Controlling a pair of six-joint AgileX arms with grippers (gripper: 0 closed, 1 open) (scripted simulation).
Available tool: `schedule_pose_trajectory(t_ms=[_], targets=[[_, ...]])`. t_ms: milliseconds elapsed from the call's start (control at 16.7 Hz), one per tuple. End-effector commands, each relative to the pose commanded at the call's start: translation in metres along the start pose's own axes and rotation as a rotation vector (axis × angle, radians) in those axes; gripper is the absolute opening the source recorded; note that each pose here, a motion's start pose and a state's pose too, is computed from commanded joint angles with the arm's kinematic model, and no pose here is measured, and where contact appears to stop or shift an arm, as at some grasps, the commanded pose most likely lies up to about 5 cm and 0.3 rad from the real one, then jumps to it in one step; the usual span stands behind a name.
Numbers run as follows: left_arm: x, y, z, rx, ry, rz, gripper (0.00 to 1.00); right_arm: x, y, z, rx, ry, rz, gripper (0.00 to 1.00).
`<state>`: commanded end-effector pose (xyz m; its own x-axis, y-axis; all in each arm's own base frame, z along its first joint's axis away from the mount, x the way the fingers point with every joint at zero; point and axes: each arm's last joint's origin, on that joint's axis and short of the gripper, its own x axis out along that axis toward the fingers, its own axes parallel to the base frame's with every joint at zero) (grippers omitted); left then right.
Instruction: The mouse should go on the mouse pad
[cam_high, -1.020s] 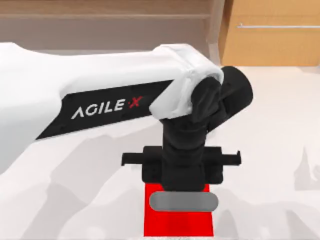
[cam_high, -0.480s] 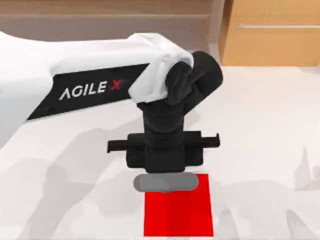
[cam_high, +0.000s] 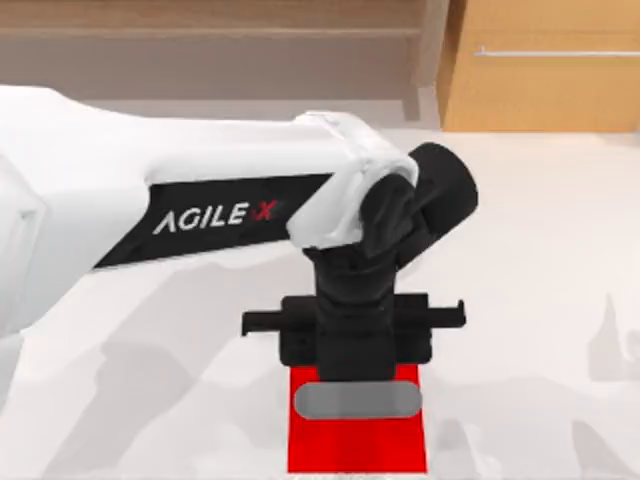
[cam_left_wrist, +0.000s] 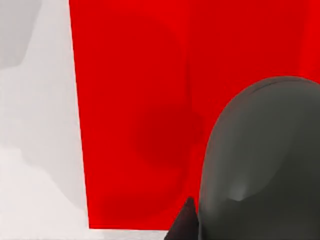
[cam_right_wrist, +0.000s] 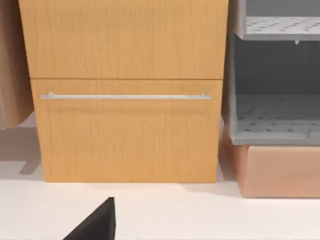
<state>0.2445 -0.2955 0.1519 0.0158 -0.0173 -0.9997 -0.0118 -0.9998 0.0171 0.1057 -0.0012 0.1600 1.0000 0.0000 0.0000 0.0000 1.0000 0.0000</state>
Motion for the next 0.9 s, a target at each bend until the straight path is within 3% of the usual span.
schedule_pose_trajectory(t_ms=[420,900], targets=[[0.0125,0.0075,0.0142,0.021,-0.018,-0.033,0.00,0.0000,0.0000,0.0000,0.000,0.000,0.000,1.00],[0.0125,0.0075,0.0142,0.021,-0.018,-0.033,0.60,0.0000,0.0000,0.0000,0.000,0.000,0.000,1.00]])
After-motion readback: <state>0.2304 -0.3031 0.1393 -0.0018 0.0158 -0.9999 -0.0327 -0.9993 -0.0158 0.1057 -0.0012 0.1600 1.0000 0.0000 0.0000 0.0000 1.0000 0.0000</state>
